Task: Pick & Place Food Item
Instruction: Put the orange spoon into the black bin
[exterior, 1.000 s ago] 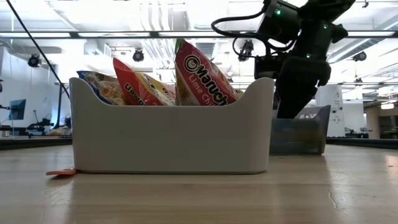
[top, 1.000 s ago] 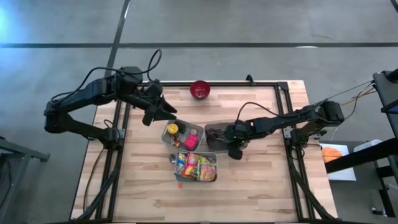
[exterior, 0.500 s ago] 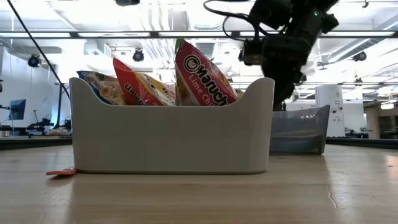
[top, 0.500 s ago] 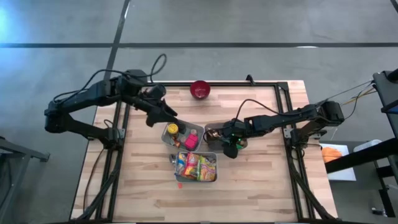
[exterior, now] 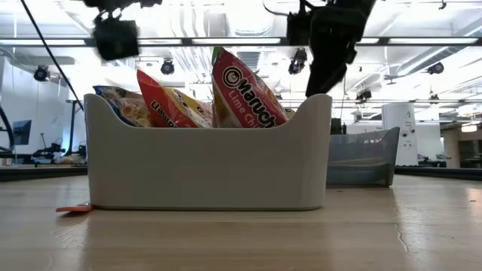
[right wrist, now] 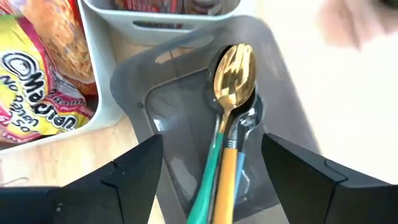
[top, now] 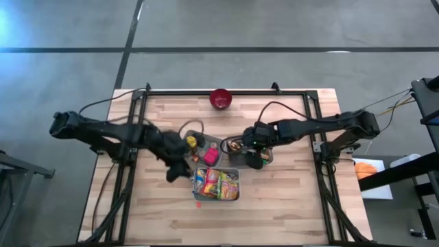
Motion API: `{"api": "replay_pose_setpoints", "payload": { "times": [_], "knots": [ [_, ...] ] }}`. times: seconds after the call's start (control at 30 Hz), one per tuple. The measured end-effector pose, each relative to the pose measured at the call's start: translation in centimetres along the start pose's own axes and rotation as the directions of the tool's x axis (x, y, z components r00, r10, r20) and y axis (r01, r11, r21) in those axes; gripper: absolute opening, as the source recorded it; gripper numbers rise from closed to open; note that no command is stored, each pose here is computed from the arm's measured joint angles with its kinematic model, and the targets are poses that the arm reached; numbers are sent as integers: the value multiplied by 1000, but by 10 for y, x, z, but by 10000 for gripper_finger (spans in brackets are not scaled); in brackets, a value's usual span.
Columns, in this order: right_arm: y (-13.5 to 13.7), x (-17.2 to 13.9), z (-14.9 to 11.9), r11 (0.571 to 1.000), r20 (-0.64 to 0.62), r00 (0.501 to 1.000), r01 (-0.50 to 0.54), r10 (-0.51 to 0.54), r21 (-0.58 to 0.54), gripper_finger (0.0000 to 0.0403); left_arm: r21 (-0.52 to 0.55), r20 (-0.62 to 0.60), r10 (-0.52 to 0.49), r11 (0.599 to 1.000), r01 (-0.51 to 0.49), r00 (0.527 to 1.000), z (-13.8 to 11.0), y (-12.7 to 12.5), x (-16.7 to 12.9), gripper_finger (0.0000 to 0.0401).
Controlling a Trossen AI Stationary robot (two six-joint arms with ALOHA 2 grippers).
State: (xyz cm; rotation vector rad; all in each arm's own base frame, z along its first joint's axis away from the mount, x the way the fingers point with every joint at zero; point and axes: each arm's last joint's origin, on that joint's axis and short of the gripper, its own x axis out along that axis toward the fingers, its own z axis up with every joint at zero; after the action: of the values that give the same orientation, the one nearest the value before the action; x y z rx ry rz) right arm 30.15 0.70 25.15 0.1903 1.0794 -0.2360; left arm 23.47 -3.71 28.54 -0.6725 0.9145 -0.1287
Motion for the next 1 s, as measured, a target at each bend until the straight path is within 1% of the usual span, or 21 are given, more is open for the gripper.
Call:
{"api": "replay_pose_setpoints", "payload": {
  "times": [0.13,0.2,0.33,0.47,0.6,0.73,0.8,0.83,1.0],
  "knots": [
    [1,-12,9,999,26,1000,15,-14,-35,272,-94,-37,61,993,-64,997,-27,11,25,199],
    [0,-16,13,999,39,999,14,-12,-47,272,-105,-23,90,990,-92,996,-36,16,33,183],
    [-1,-22,18,998,60,998,13,-9,-63,272,-105,-35,151,982,-154,988,-50,26,42,153],
    [-1,-24,21,998,71,997,11,-7,-60,272,-144,-55,213,965,-219,976,-61,38,48,122],
    [-1,-25,20,998,51,999,16,-13,-61,272,-181,-60,217,958,-224,974,-66,44,52,85],
    [-2,-25,18,998,40,999,18,-16,-62,272,-178,-10,175,969,-174,985,-62,41,55,35],
    [-2,-25,17,998,32,999,20,-18,-64,272,-177,0,167,971,-164,986,-59,40,59,11],
    [-2,-25,18,998,32,999,20,-18,-64,272,-178,-7,173,969,-171,985,-59,40,62,6],
    [-2,-26,17,998,34,999,19,-17,-64,272,-191,-88,233,950,-246,968,-56,45,86,5]
  ]
}}
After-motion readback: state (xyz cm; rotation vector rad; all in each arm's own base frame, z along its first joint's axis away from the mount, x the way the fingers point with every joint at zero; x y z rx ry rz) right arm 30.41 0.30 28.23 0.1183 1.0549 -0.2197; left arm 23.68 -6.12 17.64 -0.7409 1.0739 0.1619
